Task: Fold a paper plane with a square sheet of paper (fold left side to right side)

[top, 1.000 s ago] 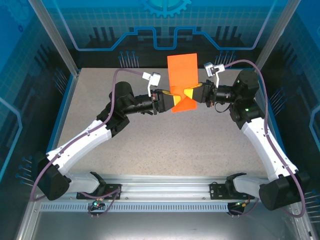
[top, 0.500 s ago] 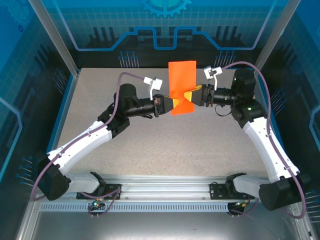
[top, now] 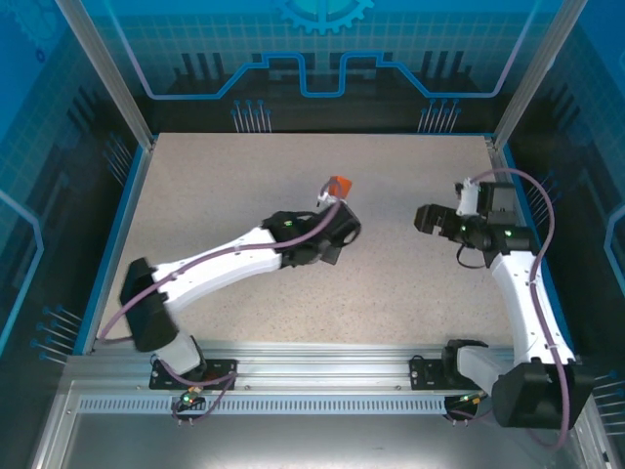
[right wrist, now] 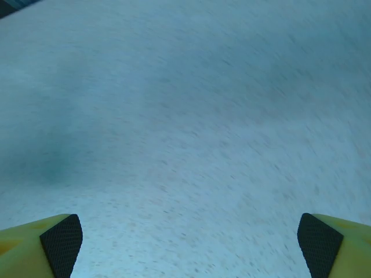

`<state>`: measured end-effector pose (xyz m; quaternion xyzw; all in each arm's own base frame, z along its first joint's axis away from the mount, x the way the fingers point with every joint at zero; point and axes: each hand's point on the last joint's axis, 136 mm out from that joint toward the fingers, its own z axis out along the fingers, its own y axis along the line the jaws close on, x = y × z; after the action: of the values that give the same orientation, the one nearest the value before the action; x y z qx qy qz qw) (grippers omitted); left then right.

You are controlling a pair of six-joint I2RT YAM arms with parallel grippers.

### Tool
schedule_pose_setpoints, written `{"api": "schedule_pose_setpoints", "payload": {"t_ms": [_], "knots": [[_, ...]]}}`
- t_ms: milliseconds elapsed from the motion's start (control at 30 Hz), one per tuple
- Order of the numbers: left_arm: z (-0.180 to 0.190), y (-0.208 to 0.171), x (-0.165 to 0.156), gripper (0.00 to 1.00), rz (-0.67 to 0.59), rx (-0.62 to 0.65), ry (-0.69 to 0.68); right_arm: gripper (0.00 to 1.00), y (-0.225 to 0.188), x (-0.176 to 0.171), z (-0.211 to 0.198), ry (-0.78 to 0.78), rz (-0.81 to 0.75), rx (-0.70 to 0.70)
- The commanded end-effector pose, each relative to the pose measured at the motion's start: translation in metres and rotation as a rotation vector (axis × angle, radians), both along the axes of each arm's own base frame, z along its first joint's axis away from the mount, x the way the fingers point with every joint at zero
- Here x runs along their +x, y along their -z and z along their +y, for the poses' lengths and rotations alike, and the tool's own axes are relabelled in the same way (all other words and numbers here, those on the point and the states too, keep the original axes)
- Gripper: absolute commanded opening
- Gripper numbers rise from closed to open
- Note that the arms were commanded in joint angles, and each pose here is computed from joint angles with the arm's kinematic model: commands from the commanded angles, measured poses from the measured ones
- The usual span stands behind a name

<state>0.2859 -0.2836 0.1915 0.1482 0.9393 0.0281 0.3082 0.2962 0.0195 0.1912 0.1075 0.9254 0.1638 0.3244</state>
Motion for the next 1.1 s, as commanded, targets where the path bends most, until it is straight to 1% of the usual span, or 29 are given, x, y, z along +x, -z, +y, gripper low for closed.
{"api": "schedule_pose_setpoints", "payload": {"t_ms": [0,67,167,300,367,467,633,733,833,933,967,1000,1067], "knots": [[0.050,0.002,-0.007,0.07,-0.018,0.341,-0.162,0.99,0.012,-0.011,-0.023,0.123,0.011,0.018],[0.049,0.011,-0.007,0.07,0.013,0.429,-0.198,0.99,0.023,-0.017,-0.028,0.151,0.035,0.022],[0.041,0.028,-0.009,0.01,0.075,0.530,-0.231,0.99,0.030,-0.022,-0.032,0.171,0.048,0.024],[0.029,0.064,-0.019,0.00,0.207,0.643,-0.240,0.99,0.038,-0.025,-0.033,0.187,0.068,0.034],[0.023,0.082,-0.025,0.00,0.281,0.669,-0.234,1.00,0.042,-0.024,-0.032,0.189,0.068,0.049],[0.014,0.102,-0.029,0.00,0.348,0.674,-0.225,0.99,0.045,-0.024,-0.028,0.182,0.067,0.071],[-0.005,0.129,-0.028,0.04,0.439,0.621,-0.206,0.99,0.051,-0.024,-0.025,0.171,0.075,0.085],[-0.014,0.148,-0.025,0.09,0.494,0.577,-0.200,0.99,0.055,-0.025,-0.024,0.165,0.085,0.085],[-0.028,0.161,-0.016,0.15,0.546,0.487,-0.189,0.99,0.059,-0.024,-0.021,0.144,0.093,0.097],[-0.046,0.156,-0.003,0.24,0.553,0.374,-0.167,0.99,0.062,-0.022,-0.016,0.108,0.116,0.115],[-0.052,0.153,0.001,0.32,0.553,0.333,-0.161,0.99,0.063,-0.021,-0.014,0.093,0.122,0.121],[-0.058,0.148,0.006,0.38,0.551,0.283,-0.156,0.99,0.064,-0.020,-0.012,0.083,0.130,0.131],[-0.068,0.136,0.013,0.46,0.563,0.178,-0.141,0.99,0.067,-0.018,-0.006,0.056,0.142,0.149]]}}
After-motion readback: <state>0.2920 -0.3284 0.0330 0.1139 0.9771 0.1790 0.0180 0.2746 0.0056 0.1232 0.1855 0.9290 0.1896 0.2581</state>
